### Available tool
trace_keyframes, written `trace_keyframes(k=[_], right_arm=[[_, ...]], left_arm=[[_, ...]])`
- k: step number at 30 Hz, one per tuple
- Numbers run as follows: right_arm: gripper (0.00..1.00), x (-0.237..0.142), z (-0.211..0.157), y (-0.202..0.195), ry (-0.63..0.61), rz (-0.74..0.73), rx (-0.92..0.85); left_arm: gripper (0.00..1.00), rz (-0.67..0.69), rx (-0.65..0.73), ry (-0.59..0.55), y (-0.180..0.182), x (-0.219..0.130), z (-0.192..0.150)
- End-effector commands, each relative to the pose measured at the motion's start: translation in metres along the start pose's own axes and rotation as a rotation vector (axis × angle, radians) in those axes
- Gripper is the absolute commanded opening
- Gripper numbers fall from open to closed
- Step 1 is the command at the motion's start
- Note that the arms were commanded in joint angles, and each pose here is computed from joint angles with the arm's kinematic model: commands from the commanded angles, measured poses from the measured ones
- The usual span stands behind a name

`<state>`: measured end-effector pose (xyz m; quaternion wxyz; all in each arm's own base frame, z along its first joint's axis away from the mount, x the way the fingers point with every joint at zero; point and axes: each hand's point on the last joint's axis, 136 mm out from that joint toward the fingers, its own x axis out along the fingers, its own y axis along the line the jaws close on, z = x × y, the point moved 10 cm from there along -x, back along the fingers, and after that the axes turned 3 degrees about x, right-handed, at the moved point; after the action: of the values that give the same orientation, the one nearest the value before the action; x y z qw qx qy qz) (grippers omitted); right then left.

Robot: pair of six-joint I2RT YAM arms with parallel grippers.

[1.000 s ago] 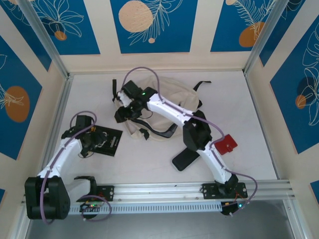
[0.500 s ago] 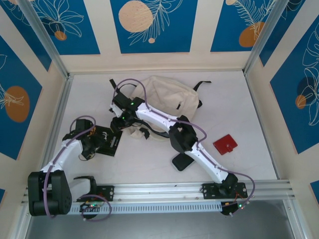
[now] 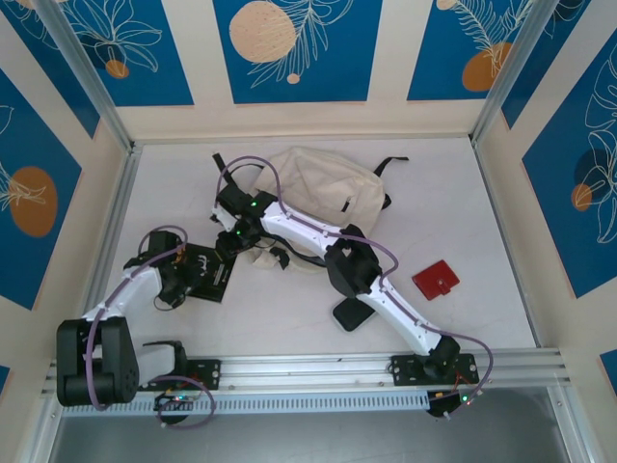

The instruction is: Pack the student bag

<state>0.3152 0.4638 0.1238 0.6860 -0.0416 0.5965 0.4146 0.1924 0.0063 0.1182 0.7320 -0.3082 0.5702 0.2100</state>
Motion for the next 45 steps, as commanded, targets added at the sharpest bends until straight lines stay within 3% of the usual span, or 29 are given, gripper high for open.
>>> trace_keyframes(k=[1,22,27,31,39,45], right_arm=[[0.38,0.016,-0.031,-0.003,0.146,-0.07,0.015],[0.38,-0.006,-0.091,0.004,0.164,-0.163,0.094],[0.4,-0.037,-0.075,0.016,0.056,-0.146,0.096],[0.46,-0.059,-0.052,0.015,-0.048,-0.15,0.131],[0.5,-0.039,-0.019,-0.011,-0.054,-0.199,0.207],[0.51,-0.022,-0.01,-0.016,-0.048,-0.218,0.206]], left_arm=[[0.53,-0.043,0.007,0.006,-0.005,0.005,0.005],[0.49,-0.1,0.104,0.069,-0.032,0.026,0.03],[0.49,-0.113,0.112,0.053,-0.037,0.019,0.035],[0.53,-0.105,0.124,0.034,-0.037,0.008,0.035],[0.56,-0.079,0.14,0.027,-0.034,0.005,0.035],[0.51,-0.105,0.149,0.079,-0.038,0.014,0.035]])
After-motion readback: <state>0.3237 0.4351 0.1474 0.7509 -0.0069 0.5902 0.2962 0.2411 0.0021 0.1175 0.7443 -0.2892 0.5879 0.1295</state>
